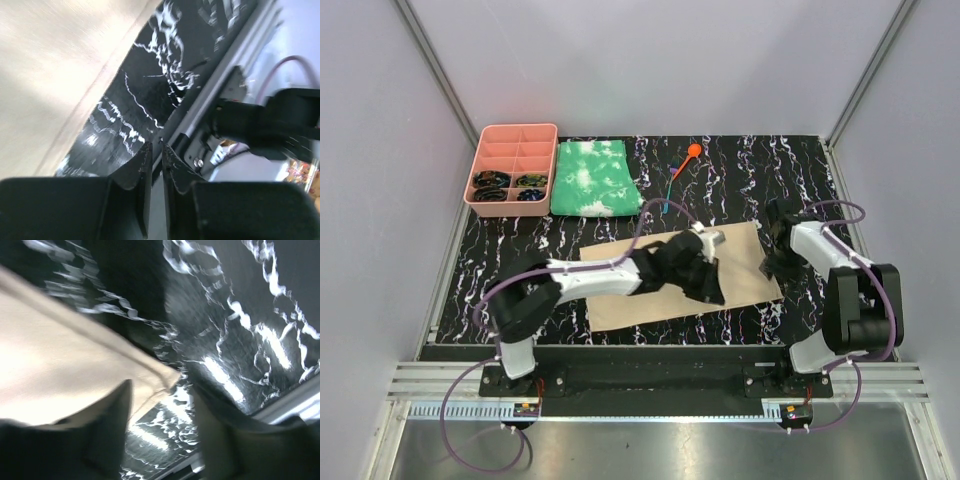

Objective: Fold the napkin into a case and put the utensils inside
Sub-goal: Smooth out the rectangle-folded napkin at the center of the board.

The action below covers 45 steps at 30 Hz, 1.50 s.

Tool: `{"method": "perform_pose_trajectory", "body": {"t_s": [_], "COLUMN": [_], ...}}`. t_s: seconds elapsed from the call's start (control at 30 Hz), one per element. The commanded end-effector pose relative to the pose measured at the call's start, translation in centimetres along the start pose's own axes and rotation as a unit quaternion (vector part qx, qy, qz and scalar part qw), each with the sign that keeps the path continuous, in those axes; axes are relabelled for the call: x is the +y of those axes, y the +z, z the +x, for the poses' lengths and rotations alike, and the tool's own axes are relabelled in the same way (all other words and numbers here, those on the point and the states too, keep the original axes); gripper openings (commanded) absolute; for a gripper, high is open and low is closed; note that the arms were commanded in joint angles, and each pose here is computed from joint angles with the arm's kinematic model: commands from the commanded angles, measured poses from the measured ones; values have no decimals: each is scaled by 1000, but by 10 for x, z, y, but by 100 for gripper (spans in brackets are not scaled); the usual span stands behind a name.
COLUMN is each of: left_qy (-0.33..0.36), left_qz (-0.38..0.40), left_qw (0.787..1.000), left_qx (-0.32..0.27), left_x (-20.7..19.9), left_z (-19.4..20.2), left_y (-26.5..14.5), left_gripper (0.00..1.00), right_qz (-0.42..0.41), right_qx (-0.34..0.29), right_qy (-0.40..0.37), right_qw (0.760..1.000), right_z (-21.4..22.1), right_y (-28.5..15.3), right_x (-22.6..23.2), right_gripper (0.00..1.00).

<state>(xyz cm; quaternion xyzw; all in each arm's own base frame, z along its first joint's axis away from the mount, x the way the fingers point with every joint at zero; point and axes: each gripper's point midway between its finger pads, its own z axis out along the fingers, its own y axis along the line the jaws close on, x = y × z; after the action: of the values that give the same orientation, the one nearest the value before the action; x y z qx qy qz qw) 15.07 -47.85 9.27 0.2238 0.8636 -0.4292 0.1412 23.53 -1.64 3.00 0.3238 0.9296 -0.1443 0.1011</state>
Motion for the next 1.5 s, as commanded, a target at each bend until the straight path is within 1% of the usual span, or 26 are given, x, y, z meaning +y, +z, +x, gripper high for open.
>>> {"method": "perform_pose_trajectory", "body": {"t_s": [0.0, 0.03, 0.07, 0.1, 0.13, 0.17, 0.2, 0.23, 0.3, 0.33, 0.4, 0.5, 0.57, 0.67, 0.83, 0.87, 0.9, 0.97, 1.0, 1.13, 1.2, 1.23, 1.37, 1.43, 1.47], "left_qy": [-14, -25, -36, -41, -52, -61, -66, -71, -89, -97, -114, -137, -153, -167, -192, -196, -202, -207, -209, -216, -221, -221, -217, -211, -205], "left_qz": [8, -5, -18, -27, -47, -64, -74, -91, -110, -121, -144, -178, -192, -206, -232, -238, -243, -253, -256, -271, -275, -277, -287, -285, -283], "left_qw": [999, 999, 997, 997, 995, 993, 992, 990, 986, 984, 979, 971, 966, 962, 953, 950, 948, 945, 943, 937, 936, 935, 932, 934, 936], "left_qx": [-46, -45, -59, -66, -68, -80, -83, -81, -91, -85, -92, -87, -79, -64, -41, -40, -34, -32, -30, -30, -26, -28, -32, -40, -45], "left_x": [28, 41, 59, 68, 82, 99, 107, 118, 138, 147, 167, 195, 209, 222, 239, 242, 246, 251, 253, 262, 264, 266, 267, 264, 261], "left_z": [-43, -40, -49, -52, -48, -56, -57, -55, -62, -58, -60, -53, -45, -30, -1, 3, 10, 16, 20, 29, 36, 35, 40, 38, 35], "left_y": [-59, -68, -79, -86, -94, -104, -110, -117, -131, -136, -149, -162, -169, -171, -169, -170, -170, -171, -172, -177, -179, -180, -186, -190, -192], "left_gripper": [11, 10, 9, 8, 7, 6, 5, 4, 4, 3, 3, 1, 0, 0, 0, 0, 0, 0, 0, 0, 0, 0, 0, 0, 0], "right_qz": [-117, -150, -176, -220, -250, -270, -282, -297, -294, -289, -275, -269, -260, -244, -233, -231, -225, -216, -213, -200, -187, -181, -180, -191, -195], "right_qx": [-94, -112, -114, -108, -120, -126, -112, -114, -111, -113, -121, -120, -114, -113, -109, -105, -107, -105, -107, -115, -119, -119, -127, -124, -128], "right_qy": [-28, -41, -44, -54, -59, -65, -75, -88, -113, -119, -135, -156, -162, -163, -168, -171, -171, -172, -172, -172, -172, -175, -172, -168, -165], "right_qw": [988, 982, 977, 968, 959, 952, 950, 944, 943, 943, 944, 943, 945, 949, 952, 952, 953, 955, 956, 958, 960, 960, 960, 959, 958], "right_z": [-55, -65, -69, -71, -80, -87, -87, -91, -102, -107, -119, -128, -129, -131, -130, -128, -130, -131, -133, -140, -145, -146, -154, -152, -153], "right_y": [-52, -60, -66, -76, -81, -89, -83, -84, -72, -69, -58, -46, -38, -27, -15, -9, -6, 3, 5, 16, 23, 25, 20, 13, 6], "right_x": [34, 48, 58, 77, 91, 102, 113, 124, 139, 142, 150, 160, 163, 161, 164, 166, 165, 167, 167, 171, 171, 172, 173, 176, 175], "right_gripper": [72, 75, 78, 79, 79, 79, 80, 81, 85, 86, 86, 84, 79, 72, 66, 64, 60, 58, 52, 39, 37, 32, 31, 33, 44]}}
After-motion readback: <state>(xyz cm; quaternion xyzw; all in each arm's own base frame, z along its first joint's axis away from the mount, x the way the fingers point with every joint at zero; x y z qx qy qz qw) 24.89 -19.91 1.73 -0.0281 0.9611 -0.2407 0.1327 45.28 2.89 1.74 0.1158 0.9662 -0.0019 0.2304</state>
